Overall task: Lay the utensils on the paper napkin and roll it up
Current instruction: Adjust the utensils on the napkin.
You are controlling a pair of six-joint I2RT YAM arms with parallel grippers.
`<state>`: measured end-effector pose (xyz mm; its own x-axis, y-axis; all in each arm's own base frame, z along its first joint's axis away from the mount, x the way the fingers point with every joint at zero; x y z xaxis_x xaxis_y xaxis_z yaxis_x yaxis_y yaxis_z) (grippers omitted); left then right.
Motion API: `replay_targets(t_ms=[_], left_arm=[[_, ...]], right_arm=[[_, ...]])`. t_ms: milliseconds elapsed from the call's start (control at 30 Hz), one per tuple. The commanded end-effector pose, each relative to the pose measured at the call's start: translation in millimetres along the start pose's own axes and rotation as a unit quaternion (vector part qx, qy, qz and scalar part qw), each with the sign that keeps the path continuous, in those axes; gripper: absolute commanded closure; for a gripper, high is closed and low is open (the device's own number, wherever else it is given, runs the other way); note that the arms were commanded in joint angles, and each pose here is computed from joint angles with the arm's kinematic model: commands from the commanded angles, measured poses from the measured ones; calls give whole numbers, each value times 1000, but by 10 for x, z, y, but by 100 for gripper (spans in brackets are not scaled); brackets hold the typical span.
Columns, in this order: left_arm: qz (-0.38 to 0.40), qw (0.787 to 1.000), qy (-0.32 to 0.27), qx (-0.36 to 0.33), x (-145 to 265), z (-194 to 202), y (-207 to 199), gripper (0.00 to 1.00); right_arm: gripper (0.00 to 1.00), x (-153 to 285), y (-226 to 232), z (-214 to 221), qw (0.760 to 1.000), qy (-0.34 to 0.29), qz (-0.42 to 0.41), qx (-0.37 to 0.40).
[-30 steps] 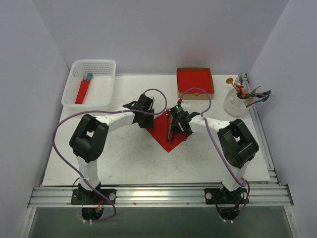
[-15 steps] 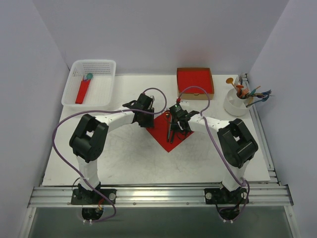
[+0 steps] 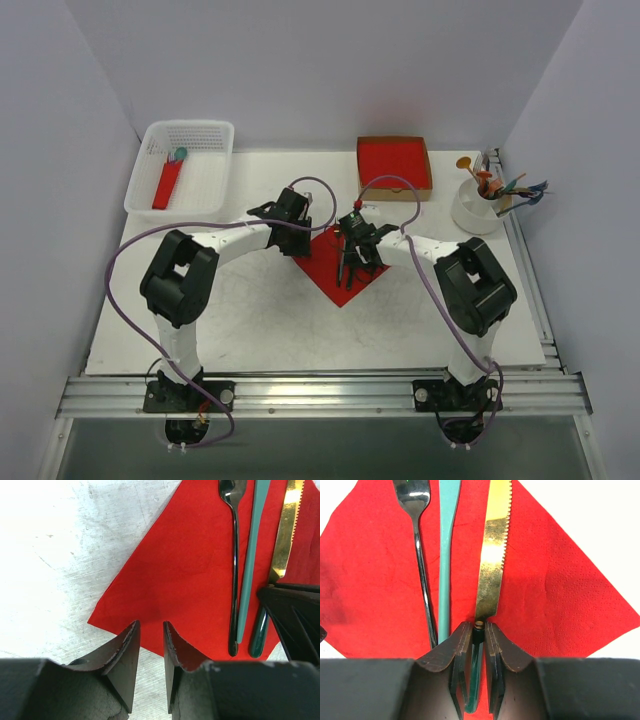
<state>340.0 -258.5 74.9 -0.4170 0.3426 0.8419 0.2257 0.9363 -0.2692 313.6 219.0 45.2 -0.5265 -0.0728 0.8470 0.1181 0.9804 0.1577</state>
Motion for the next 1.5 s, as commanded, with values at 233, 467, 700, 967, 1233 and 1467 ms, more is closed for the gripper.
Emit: replay_targets(t_ms=[233,467,700,967,1233,1467], left_arm=[[14,1000,-20,-7,-16,-173,-50,66],[10,1000,-18,-7,-32,-163,-37,66],[10,1000,-18,-8,-32,-168,-39,66],[4,1000,-17,-7,-28,-172,-20,66],[0,1000,-11,-6,-52,-125,2,66],[-1,1000,-12,-6,-78,-108,13,74]], right_arm=[[91,177,76,-166,1000,-24,9,17],[90,142,165,-220,999,-32,-2,31],[88,17,228,-241,998,-31,-5,47],[67,17,227,-289,998,-32,4,59],[59,271,25,-461,998,-58,0,37],[80,248,-396,-426,998,-45,24,24]])
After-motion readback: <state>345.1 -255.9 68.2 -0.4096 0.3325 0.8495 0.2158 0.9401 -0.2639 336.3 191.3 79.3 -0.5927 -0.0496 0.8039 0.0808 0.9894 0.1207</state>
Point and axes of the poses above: each gripper's point midway between its finger pads, its own x axis back along the fingers, its own y axis along the line the jaws close on, z = x × y, the point moved 4 cm from there along x, back along the fingers, and after that the axes turned 3 degrees about -x, right-handed, at the moved point
